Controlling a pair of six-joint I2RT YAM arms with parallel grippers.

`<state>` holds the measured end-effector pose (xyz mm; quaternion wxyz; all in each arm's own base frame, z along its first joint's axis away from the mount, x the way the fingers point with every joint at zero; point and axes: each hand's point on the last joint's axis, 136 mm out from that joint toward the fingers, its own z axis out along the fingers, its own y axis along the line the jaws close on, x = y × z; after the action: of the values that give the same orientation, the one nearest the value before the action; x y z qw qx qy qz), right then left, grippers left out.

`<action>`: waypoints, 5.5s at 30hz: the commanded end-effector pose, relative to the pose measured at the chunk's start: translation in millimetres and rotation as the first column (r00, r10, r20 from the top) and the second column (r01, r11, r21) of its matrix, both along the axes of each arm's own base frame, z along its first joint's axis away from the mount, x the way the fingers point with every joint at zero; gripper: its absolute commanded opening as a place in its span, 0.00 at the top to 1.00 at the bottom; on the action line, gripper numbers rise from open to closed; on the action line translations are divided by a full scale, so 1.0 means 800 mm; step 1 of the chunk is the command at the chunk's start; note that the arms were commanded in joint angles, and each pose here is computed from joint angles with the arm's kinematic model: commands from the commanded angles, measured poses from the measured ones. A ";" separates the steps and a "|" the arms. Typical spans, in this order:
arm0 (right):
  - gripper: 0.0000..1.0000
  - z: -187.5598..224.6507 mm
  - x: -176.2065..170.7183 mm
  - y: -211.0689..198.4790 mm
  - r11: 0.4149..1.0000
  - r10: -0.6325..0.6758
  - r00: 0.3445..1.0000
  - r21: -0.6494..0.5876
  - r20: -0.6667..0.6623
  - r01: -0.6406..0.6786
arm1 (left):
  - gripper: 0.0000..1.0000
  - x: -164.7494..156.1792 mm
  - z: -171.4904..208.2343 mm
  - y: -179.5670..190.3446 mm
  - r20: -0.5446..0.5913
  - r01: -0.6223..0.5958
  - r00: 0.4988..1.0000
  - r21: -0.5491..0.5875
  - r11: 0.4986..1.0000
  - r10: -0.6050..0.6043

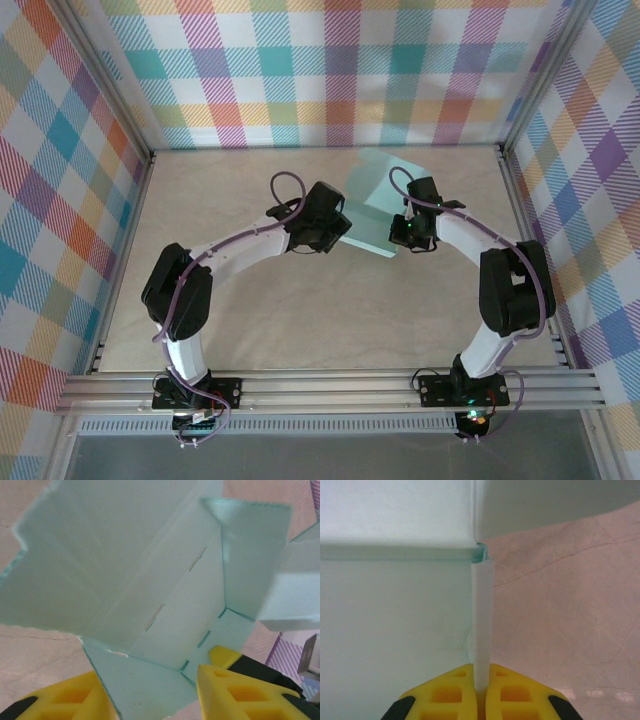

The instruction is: Fold the paper box

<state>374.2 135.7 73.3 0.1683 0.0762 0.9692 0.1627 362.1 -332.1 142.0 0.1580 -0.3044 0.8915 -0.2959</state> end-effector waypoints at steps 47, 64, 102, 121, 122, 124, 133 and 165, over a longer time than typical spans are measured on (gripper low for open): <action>0.93 -0.015 -0.019 0.011 0.995 0.100 0.994 0.035 -0.048 -0.099 | 0.57 -0.013 -0.026 -0.033 0.006 0.363 0.930 0.155 0.919 -0.369; 0.93 -0.014 -0.027 0.019 0.981 0.189 0.980 0.052 -0.068 -0.186 | 0.52 -0.064 -0.030 -0.027 -0.022 0.759 0.613 0.294 0.581 -0.790; 0.95 0.012 -0.028 0.041 0.910 0.160 0.979 0.404 -0.128 -0.096 | 0.18 -0.104 0.062 0.010 0.309 0.076 -0.149 0.951 0.301 -0.939; 0.95 0.014 -0.037 0.044 0.899 0.179 0.976 0.423 -0.125 -0.111 | 0.41 -0.049 0.076 -0.012 0.414 0.055 -0.077 0.910 0.411 -0.907; 0.95 0.015 -0.038 0.044 0.898 0.182 0.975 0.425 -0.124 -0.113 | 0.43 -0.048 0.077 -0.012 0.416 0.058 -0.076 0.909 0.413 -0.906; 0.95 0.016 -0.038 0.043 0.899 0.187 0.975 0.421 -0.117 -0.122 | 0.43 -0.047 0.073 -0.013 0.412 0.069 -0.078 0.910 0.408 -0.908; 0.94 0.020 -0.042 0.047 0.890 0.229 0.968 0.425 -0.100 -0.166 | 0.43 -0.050 0.058 -0.009 0.409 0.146 -0.090 0.907 0.394 -0.908; 0.94 0.013 -0.051 0.055 0.889 0.275 0.955 0.409 -0.110 -0.208 | 0.31 -0.050 0.081 0.028 0.394 0.072 -0.025 0.917 0.391 -0.919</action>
<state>340.0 170.8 78.2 0.0526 0.0339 0.9339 0.3519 313.0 -324.7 205.5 0.5930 0.4345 0.6665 -0.1238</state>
